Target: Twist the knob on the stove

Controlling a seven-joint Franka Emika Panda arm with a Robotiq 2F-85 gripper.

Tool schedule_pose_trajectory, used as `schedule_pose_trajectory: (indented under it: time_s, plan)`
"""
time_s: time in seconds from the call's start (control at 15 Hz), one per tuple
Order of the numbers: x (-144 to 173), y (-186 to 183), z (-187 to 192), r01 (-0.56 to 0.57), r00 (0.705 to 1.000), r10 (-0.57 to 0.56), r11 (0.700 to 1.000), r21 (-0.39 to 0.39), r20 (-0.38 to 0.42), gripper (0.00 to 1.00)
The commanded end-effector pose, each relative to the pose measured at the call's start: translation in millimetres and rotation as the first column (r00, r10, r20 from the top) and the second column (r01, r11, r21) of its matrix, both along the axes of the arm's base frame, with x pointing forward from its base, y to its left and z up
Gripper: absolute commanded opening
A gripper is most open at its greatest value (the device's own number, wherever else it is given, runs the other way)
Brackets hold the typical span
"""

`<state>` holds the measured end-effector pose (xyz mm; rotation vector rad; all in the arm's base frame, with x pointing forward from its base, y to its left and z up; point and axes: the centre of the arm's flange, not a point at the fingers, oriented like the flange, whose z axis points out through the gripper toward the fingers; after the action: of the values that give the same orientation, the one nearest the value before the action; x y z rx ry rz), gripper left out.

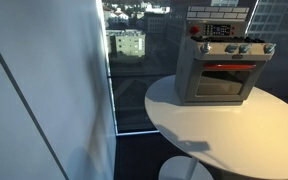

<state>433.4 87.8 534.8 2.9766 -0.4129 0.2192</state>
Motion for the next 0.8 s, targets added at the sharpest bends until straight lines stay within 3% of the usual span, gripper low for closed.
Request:
schedule_pose_trajectory:
  time_s: [0.0, 0.73]
  plan:
    - [0, 0, 0, 0.0, 1.0, 0.0, 1.0, 0.0, 0.0, 1.0]
    - [55, 8, -12, -0.046, 0.99, 0.037, 0.997, 0.064, 0.138, 1.0]
